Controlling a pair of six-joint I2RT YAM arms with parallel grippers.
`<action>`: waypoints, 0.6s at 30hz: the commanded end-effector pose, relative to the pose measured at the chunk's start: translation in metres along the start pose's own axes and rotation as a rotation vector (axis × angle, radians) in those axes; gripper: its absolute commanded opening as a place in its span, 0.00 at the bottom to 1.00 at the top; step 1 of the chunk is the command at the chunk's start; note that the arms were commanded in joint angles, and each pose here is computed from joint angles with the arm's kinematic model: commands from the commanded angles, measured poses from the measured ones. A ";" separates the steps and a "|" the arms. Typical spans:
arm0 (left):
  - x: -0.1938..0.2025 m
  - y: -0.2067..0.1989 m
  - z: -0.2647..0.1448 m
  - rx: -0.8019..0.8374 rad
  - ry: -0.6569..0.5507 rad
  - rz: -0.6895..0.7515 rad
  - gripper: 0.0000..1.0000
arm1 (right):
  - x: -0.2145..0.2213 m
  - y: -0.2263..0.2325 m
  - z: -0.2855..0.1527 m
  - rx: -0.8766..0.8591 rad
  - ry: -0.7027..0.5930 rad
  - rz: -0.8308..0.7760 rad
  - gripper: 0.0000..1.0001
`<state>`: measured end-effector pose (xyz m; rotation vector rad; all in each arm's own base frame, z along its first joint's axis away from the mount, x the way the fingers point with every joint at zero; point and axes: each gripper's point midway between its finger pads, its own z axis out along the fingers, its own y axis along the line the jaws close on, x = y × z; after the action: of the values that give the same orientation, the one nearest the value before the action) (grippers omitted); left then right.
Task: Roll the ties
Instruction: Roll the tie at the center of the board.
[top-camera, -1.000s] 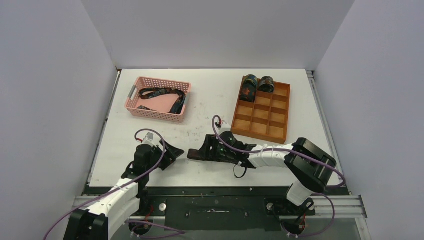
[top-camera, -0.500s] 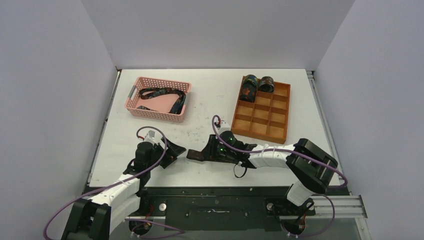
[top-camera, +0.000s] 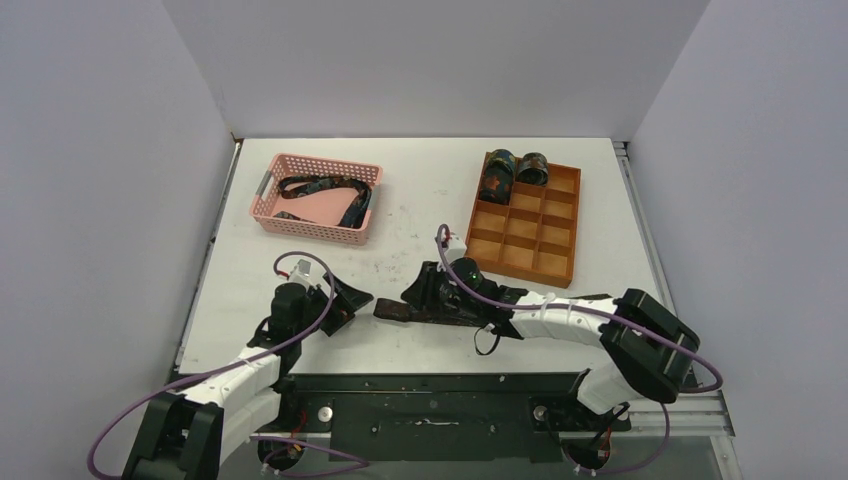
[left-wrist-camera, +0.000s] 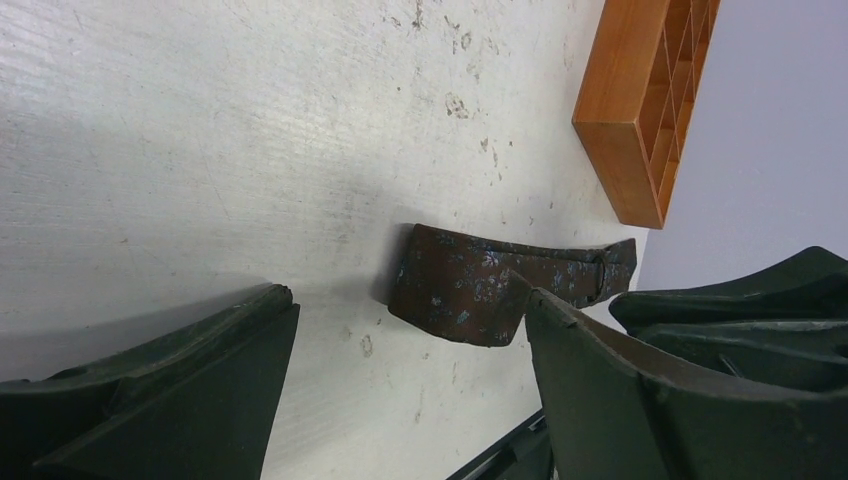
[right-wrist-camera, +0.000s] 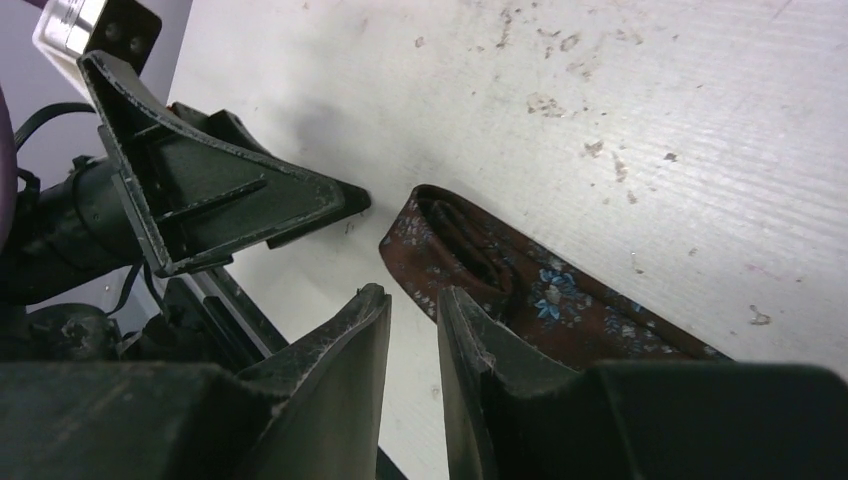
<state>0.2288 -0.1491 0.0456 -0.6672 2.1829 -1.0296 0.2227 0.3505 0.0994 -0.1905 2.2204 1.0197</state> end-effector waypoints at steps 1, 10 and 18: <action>-0.007 -0.007 0.002 0.015 -0.018 0.008 0.86 | -0.005 0.027 0.005 -0.089 0.002 -0.003 0.25; -0.002 -0.013 0.004 0.044 0.019 0.004 0.96 | 0.015 0.000 0.022 -0.045 0.059 0.036 0.20; 0.010 -0.020 0.010 0.109 0.093 0.007 0.97 | 0.021 -0.028 0.025 0.004 0.080 0.049 0.19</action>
<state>0.2319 -0.1632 0.0501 -0.6194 2.1792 -1.1317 0.2227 0.3517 0.0544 -0.1807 2.3498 1.0238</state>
